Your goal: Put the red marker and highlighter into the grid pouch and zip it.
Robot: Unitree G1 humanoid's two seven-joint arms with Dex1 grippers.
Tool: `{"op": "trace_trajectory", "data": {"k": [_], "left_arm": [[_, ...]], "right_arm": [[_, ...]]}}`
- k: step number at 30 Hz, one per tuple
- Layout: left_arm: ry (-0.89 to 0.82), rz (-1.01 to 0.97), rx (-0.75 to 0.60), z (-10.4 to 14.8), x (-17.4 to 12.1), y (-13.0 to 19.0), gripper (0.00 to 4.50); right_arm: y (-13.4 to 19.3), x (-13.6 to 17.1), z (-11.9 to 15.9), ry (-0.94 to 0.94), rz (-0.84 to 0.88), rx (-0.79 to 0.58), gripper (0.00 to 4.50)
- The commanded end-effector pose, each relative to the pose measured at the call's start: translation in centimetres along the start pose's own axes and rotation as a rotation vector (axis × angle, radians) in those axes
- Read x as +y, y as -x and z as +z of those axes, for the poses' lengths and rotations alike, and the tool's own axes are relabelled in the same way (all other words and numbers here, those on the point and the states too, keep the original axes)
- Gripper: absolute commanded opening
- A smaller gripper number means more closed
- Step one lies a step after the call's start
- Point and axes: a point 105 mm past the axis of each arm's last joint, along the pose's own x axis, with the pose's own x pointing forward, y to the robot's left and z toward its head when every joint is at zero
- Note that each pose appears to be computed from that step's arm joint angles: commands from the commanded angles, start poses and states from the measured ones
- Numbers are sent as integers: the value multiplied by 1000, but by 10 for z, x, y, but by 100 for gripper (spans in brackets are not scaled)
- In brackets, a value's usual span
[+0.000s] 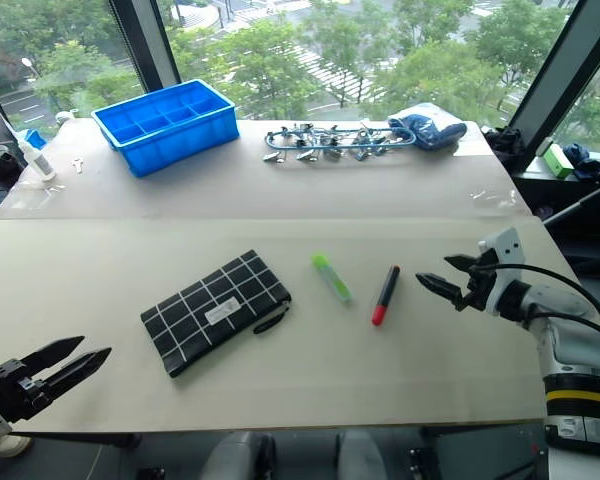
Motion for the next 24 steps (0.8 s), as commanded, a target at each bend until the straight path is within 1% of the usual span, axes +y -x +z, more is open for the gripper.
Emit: {"op": "trace_trajectory", "data": {"k": [1,5,6,7,8,9,11,12,14,15,16,17,18,19,21,24], "left_arm": [[-19,-35,-13,4,-5,-5,450],[-46,-94,16,-1,-6,-17,450],[-56,-93,23,-2,-2,-19,450],[-123,-48,39,-5,9,-21,450],[-194,-34,56,-6,14,-23,450],[-259,-51,66,-8,14,-24,450],[-373,-87,57,-5,11,-25,450],[-427,-93,51,-3,10,-25,450],[-547,-117,54,0,9,-26,450],[-596,-155,77,-2,5,-25,450],[-621,-210,115,-5,0,-23,450],[-642,-257,141,-8,-6,-22,450],[-660,-287,152,-7,-10,-22,450],[-675,-311,159,-6,-14,-23,450],[-746,-360,195,-6,-19,-24,450],[-814,-429,252,-12,-25,-24,450]], "right_arm": [[-1,2,12,33,3,-32,442],[-4,5,12,36,11,-39,442],[-5,5,13,32,10,-44,419],[-5,6,14,14,20,-49,390],[-4,8,16,7,36,-55,375],[-4,11,17,1,54,-61,334],[-4,14,19,5,72,-70,268],[-4,14,19,4,76,-68,241],[-6,16,20,10,84,-61,162],[-7,17,21,11,92,-63,138],[-9,21,25,17,109,-70,95],[-11,23,27,27,119,-74,68],[-13,27,33,40,143,-88,22],[-17,34,39,50,169,-106,4],[-29,56,53,82,257,-137,4],[-48,93,67,98,384,-167,4]]}}
